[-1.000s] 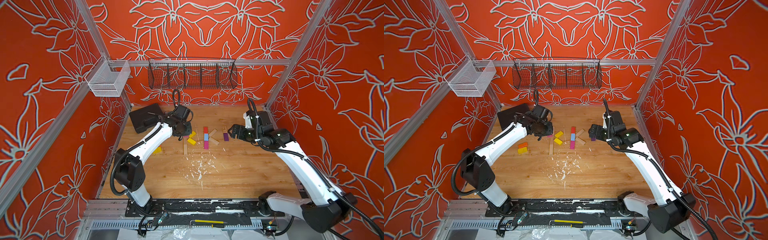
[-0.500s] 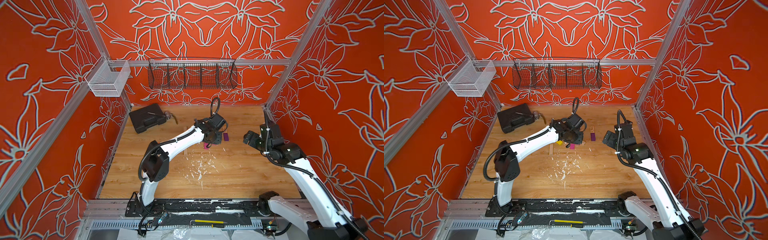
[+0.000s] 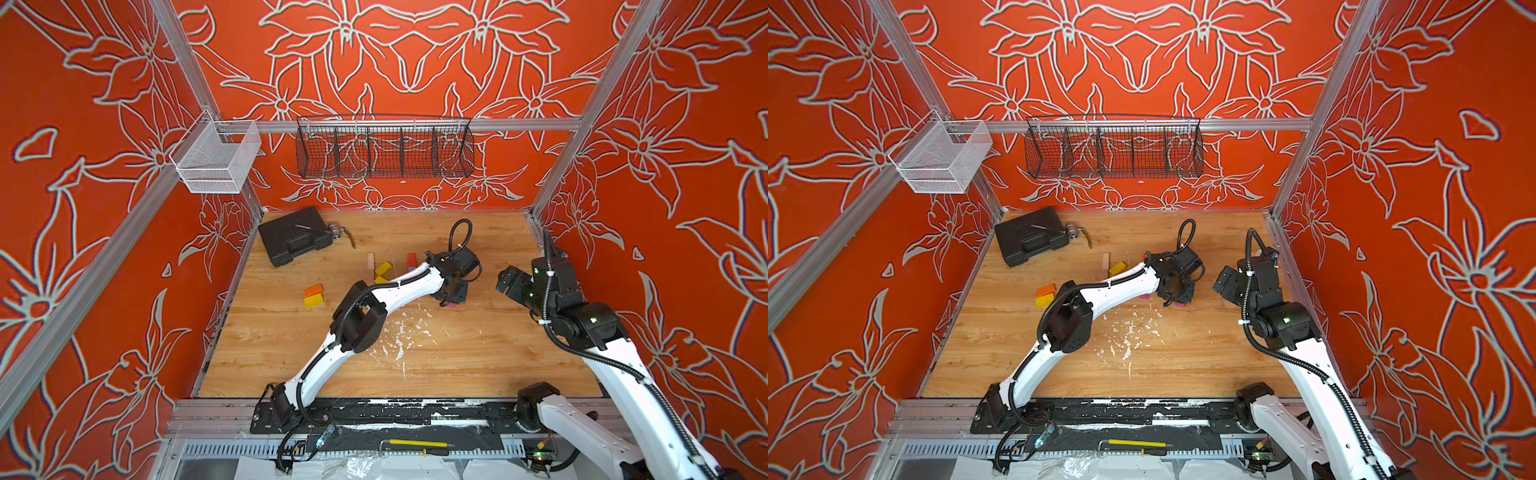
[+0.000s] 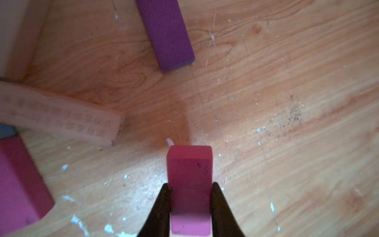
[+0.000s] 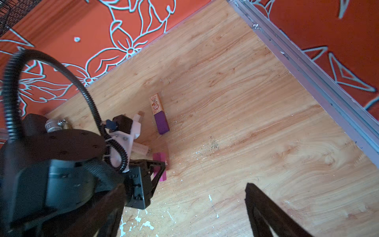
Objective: Assemble the letter k with building blocks
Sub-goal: Assemble the building block at the center of the board.
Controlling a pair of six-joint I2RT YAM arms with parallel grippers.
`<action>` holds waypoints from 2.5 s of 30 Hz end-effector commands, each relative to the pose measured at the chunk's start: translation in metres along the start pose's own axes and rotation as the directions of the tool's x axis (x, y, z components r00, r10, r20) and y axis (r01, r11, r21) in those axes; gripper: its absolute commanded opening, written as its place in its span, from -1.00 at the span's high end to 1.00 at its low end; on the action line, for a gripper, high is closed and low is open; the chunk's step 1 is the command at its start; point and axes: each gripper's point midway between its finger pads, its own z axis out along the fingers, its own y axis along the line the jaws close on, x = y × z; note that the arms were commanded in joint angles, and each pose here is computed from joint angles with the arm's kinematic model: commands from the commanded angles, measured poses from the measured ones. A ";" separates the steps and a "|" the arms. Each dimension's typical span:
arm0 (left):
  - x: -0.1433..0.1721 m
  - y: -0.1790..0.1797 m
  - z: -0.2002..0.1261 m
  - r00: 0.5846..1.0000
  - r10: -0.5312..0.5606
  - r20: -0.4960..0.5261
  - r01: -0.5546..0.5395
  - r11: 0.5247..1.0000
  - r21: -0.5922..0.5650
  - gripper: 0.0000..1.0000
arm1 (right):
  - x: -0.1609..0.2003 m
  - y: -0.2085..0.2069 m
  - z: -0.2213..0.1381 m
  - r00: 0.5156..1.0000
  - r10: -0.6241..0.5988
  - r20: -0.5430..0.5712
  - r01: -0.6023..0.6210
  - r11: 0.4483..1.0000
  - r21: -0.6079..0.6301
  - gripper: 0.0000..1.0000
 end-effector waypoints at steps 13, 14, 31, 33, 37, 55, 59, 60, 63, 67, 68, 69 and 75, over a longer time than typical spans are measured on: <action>0.008 0.004 0.028 0.998 -0.026 -0.052 0.024 0.999 -0.024 0.25 | 0.005 -0.012 0.003 1.000 0.024 -0.002 -0.024 0.999 0.044 -0.86; 0.006 0.003 0.026 0.999 -0.023 -0.047 0.022 1.000 -0.021 0.20 | 0.005 -0.011 0.003 1.000 0.024 -0.002 -0.024 0.999 0.042 -0.86; -0.033 -0.018 -0.113 0.972 -0.044 0.229 0.003 0.985 0.175 0.05 | 0.014 0.008 0.012 0.997 -0.023 -0.069 0.020 0.999 -0.037 -0.85; -0.034 -0.010 -0.142 0.951 -0.046 0.305 -0.011 0.983 0.183 0.05 | 0.017 0.016 0.016 0.994 -0.051 -0.101 0.044 0.997 -0.067 -0.86; -0.029 0.013 -0.189 0.890 -0.049 0.452 -0.041 0.981 0.188 0.05 | 0.031 0.036 0.027 0.974 -0.122 -0.192 0.095 0.985 -0.148 -0.86; 0.033 0.104 -0.264 0.751 0.303 0.587 -0.426 0.901 0.079 -0.47 | 0.114 0.039 0.116 0.810 -0.194 -0.553 0.204 0.978 -0.044 -0.76; 0.044 0.106 -0.259 0.678 0.478 0.559 -0.592 0.805 0.029 -0.67 | 0.133 0.044 0.132 0.772 -0.223 -0.596 0.256 0.966 -0.031 -0.75; 0.048 0.105 -0.255 0.659 0.508 0.555 -0.628 0.777 0.034 -0.71 | 0.136 0.045 0.136 0.765 -0.230 -0.602 0.269 0.963 -0.027 -0.74; 0.059 0.095 -0.241 0.631 0.561 0.536 -0.706 0.701 0.098 -0.79 | 0.145 0.047 0.147 0.751 -0.242 -0.614 0.291 0.957 -0.022 -0.70; 0.061 0.081 -0.238 0.629 0.551 0.549 -0.731 0.659 0.177 -0.85 | 0.152 0.047 0.163 0.746 -0.242 -0.621 0.306 0.952 -0.005 -0.61; 0.059 0.080 -0.238 0.636 0.539 0.553 -0.723 0.667 0.182 -0.86 | 0.152 0.046 0.167 0.743 -0.246 -0.622 0.315 0.949 0.002 -0.58; 0.059 0.080 -0.238 0.639 0.538 0.550 -0.721 0.668 0.184 -0.87 | 0.153 0.044 0.171 0.741 -0.250 -0.623 0.327 0.945 0.011 -0.55; 0.062 0.085 -0.242 0.615 0.575 0.539 -0.741 0.655 0.146 -0.98 | 0.159 0.044 0.187 0.725 -0.268 -0.634 0.355 0.935 0.011 -0.33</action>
